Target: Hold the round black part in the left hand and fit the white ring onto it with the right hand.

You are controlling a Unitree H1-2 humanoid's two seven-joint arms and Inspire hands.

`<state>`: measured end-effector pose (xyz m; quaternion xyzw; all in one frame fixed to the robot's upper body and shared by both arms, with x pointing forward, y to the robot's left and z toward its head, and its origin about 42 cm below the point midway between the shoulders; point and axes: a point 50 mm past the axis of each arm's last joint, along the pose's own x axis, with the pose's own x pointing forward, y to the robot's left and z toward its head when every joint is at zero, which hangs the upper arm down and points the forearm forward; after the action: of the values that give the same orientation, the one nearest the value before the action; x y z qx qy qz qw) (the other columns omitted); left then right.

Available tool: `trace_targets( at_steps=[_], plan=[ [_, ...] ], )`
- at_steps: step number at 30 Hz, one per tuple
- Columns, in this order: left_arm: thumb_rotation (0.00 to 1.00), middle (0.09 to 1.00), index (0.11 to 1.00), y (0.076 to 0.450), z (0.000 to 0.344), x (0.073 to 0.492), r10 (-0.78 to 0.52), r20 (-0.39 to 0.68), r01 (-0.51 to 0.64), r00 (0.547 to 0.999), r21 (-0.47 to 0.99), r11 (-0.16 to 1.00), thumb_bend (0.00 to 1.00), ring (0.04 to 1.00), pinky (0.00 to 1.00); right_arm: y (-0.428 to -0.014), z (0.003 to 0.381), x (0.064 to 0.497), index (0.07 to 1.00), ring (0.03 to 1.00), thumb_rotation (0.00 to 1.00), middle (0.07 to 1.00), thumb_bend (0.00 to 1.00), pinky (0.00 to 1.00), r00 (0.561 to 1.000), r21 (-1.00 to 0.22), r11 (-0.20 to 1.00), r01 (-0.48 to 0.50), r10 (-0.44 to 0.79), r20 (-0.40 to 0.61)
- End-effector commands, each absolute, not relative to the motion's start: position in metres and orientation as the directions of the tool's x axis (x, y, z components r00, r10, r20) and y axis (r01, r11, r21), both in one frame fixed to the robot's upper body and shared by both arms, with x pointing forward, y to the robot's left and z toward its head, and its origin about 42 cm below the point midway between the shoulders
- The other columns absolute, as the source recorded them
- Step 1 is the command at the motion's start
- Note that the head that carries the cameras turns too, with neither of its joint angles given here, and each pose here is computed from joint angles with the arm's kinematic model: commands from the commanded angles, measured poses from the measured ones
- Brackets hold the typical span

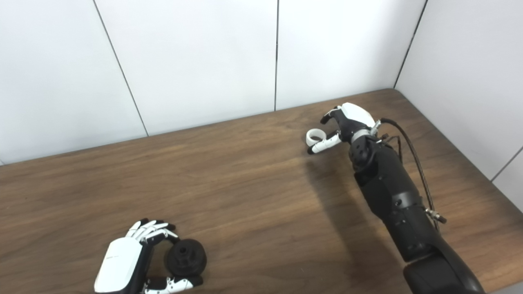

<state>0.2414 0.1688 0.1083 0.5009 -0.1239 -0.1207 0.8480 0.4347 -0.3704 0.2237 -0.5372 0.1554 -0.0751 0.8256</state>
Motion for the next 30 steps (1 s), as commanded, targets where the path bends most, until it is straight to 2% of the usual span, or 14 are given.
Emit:
trace_targets(
  at_steps=[1, 11, 30],
  plan=[
    [0.05, 0.752, 0.484, 0.1885, 0.0895, 0.2273, -0.311, -0.036, 0.159, 0.950, 0.911, 0.381, 0.52, 0.833, 0.92, -0.3733, 0.2603, 0.4459, 0.717, 1.000, 0.31, 0.951, 0.82, 0.96, 0.953, -0.928, 0.371, 0.037, -0.294, -0.079],
    [0.05, 0.753, 0.484, 0.1876, 0.0921, 0.2258, -0.309, -0.043, 0.163, 0.950, 0.913, 0.375, 0.52, 0.836, 0.93, -0.3707, 0.2578, 0.4457, 0.687, 1.000, 0.29, 0.944, 0.81, 0.97, 0.952, -0.925, 0.378, 0.029, -0.293, -0.090],
    [0.05, 0.752, 0.484, 0.1862, 0.0937, 0.2260, -0.305, -0.039, 0.163, 0.952, 0.906, 0.391, 0.52, 0.837, 0.93, -0.3733, 0.2541, 0.4462, 0.687, 1.000, 0.28, 0.934, 0.80, 0.98, 0.948, -0.931, 0.365, 0.007, -0.300, -0.110]
  ],
)
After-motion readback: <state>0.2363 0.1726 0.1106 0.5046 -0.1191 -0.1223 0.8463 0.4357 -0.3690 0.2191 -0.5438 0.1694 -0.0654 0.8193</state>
